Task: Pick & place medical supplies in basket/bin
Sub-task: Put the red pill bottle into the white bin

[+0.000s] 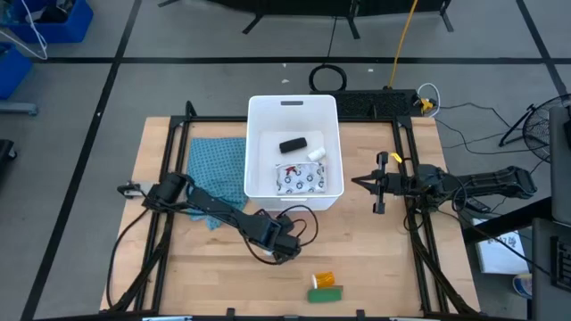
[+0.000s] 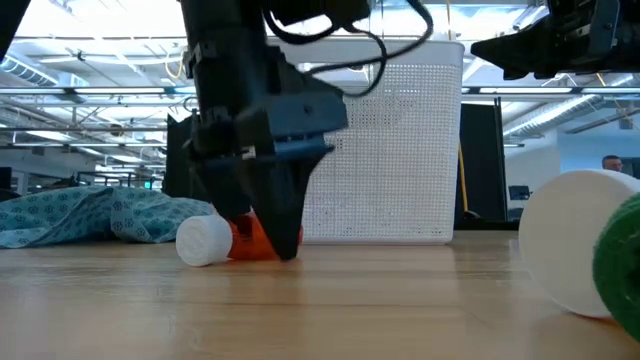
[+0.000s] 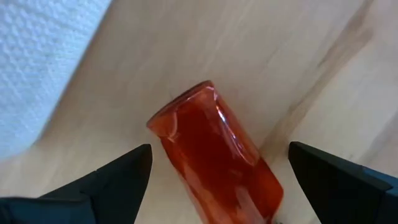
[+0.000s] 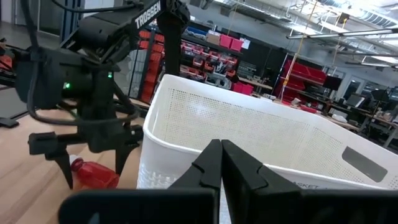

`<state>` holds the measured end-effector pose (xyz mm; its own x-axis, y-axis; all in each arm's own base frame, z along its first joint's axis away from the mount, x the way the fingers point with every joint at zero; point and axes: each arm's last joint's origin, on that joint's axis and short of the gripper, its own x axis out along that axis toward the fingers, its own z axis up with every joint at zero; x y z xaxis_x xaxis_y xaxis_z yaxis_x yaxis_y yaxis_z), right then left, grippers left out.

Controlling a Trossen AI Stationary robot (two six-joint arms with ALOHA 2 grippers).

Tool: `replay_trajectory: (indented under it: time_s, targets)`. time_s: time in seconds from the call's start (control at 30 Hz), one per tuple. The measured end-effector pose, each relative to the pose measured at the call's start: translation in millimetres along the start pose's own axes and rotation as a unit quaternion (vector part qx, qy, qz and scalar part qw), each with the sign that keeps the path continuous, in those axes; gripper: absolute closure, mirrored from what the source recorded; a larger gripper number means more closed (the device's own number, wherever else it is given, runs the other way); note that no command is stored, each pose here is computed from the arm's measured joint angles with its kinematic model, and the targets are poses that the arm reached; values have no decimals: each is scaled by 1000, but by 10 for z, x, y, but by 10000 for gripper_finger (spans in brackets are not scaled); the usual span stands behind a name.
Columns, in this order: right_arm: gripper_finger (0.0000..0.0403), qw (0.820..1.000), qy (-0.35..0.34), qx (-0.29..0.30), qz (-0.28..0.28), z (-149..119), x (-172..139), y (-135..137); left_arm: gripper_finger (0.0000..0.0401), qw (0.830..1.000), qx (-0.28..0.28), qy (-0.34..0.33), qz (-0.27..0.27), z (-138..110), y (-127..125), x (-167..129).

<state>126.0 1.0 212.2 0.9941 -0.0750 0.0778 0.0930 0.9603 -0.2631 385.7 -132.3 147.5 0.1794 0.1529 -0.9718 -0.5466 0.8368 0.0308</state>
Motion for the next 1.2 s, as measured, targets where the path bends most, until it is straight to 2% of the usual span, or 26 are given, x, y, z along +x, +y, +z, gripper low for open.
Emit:
replay_trajectory:
  time_s: [0.13,0.23,0.33,0.6,0.67,0.73,0.83,1.0,1.1,1.2]
  targets:
    - [403,1000,0,-1,0,1,0,0,23,1000,22,3,-1,-2,-6,15]
    - [403,1000,-1,-1,0,2,0,-1,46,999,35,14,-10,-14,-15,12]
    - [403,1000,-2,-1,-1,4,0,-1,92,999,47,16,-14,-27,-29,9]
    - [403,1000,-2,-3,-1,4,0,-1,249,996,85,19,-16,-49,-37,-9]
    - [403,1000,-2,-3,0,4,0,-1,268,995,99,14,-17,-60,-37,-50]
    - [403,1000,-2,-3,0,3,0,-1,269,993,113,-1,-20,-64,-43,-132]
    - [403,1000,-2,-3,0,3,0,-1,258,989,141,-39,-28,-89,-44,-383]
    - [403,1000,-2,-3,0,3,0,-1,240,974,180,-134,-44,-223,-25,-988]
    - [403,1000,-2,-5,0,3,0,-1,250,954,213,-207,-44,-362,42,-1418]
    - [403,1000,-2,-5,1,4,0,0,259,921,262,-286,-28,-542,145,-1840]
